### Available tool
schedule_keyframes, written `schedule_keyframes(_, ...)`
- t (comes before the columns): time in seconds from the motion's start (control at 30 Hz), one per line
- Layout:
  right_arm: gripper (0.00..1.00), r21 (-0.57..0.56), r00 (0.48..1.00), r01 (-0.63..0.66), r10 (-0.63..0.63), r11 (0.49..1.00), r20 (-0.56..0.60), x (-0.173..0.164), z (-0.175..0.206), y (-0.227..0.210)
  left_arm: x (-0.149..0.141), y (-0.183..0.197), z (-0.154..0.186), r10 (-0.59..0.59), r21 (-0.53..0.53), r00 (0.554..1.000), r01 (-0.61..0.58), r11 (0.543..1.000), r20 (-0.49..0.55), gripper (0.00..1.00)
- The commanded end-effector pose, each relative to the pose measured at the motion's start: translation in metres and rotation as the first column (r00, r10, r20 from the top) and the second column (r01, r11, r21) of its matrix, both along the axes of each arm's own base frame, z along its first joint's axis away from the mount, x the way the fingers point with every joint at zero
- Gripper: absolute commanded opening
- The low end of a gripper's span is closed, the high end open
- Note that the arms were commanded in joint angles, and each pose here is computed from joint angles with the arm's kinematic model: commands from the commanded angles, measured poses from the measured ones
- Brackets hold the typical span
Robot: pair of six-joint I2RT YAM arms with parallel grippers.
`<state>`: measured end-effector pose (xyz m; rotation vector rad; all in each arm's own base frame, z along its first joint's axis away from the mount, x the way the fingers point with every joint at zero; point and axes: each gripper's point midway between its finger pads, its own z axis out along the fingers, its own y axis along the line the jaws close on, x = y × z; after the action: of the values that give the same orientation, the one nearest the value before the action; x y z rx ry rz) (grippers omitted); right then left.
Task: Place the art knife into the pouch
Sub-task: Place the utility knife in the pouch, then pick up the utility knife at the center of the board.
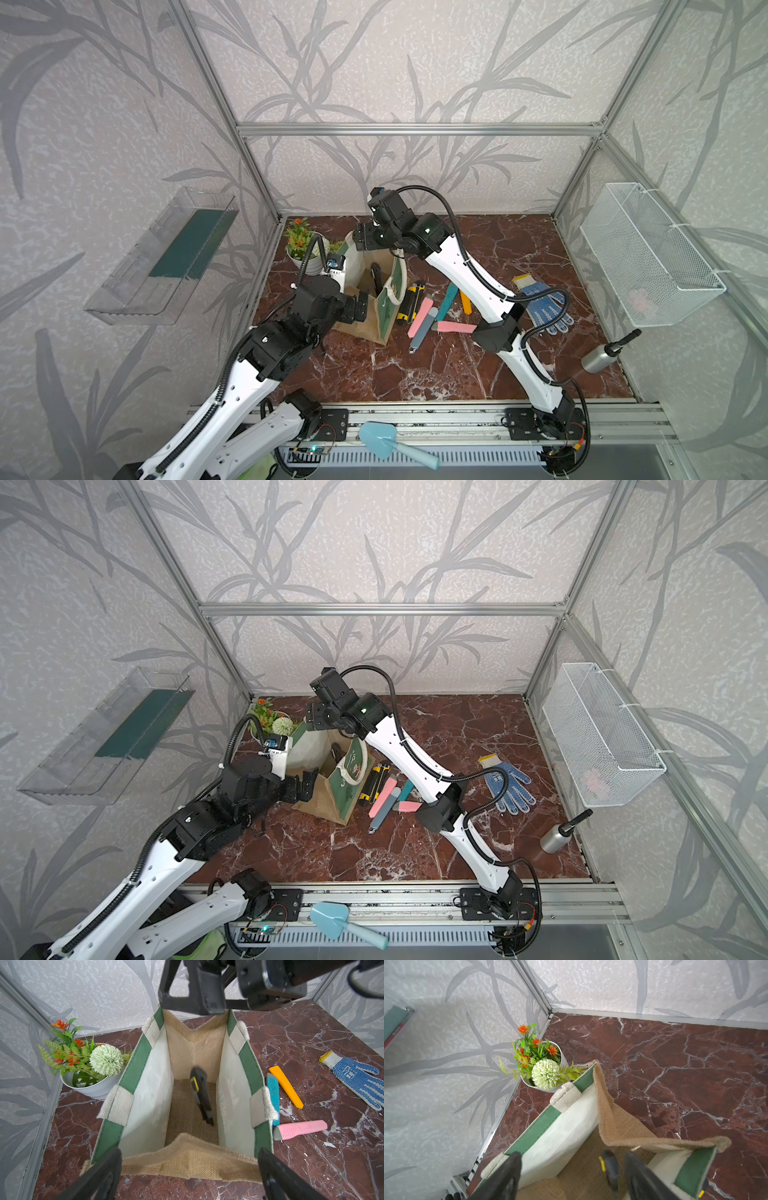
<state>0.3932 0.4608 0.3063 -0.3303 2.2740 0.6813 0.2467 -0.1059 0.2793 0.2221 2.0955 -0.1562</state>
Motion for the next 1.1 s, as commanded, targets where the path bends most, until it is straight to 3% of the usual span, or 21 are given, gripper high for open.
schedule_keyframes(0.0, 0.88, 0.002, 0.995, 0.0, 0.0, 1.0, 0.095, -0.01, 0.045, -0.019, -0.001, 0.002, 0.002, 0.007, -0.009, 1.0, -0.007, 1.0, 0.007, 0.99)
schedule_keyframes(0.27, 0.92, -0.083, 0.985, 0.024, -0.009, 0.996, 0.174, -0.027, 0.082, -0.061, -0.006, 0.0, 0.017, -0.009, -0.045, 1.0, 0.01, 0.999, 0.018, 0.99)
schedule_keyframes(0.5, 0.92, -0.14, 0.986, 0.031, -0.008, 0.99, 0.166, -0.047, 0.087, -0.093, -0.007, -0.01, 0.022, -0.042, -0.08, 0.999, 0.042, 0.996, -0.002, 0.99)
schedule_keyframes(0.7, 0.92, -0.054, 0.974, 0.107, -0.094, 0.993, 0.207, -0.067, 0.086, -0.134, -0.01, -0.022, 0.03, -0.081, -0.097, 0.997, 0.079, 0.992, -0.015, 0.99)
schedule_keyframes(0.8, 0.92, 0.008, 0.96, 0.148, -0.146, 0.989, 0.238, -0.078, 0.079, -0.161, -0.011, -0.032, 0.033, -0.108, -0.093, 0.994, 0.106, 0.99, -0.014, 0.98)
schedule_keyframes(1.07, 0.92, 0.037, 0.952, 0.278, -0.28, 0.96, 0.122, -0.105, 0.017, -0.246, -0.012, -0.063, 0.038, -0.171, -0.057, 0.985, 0.169, 0.984, -0.023, 0.95)
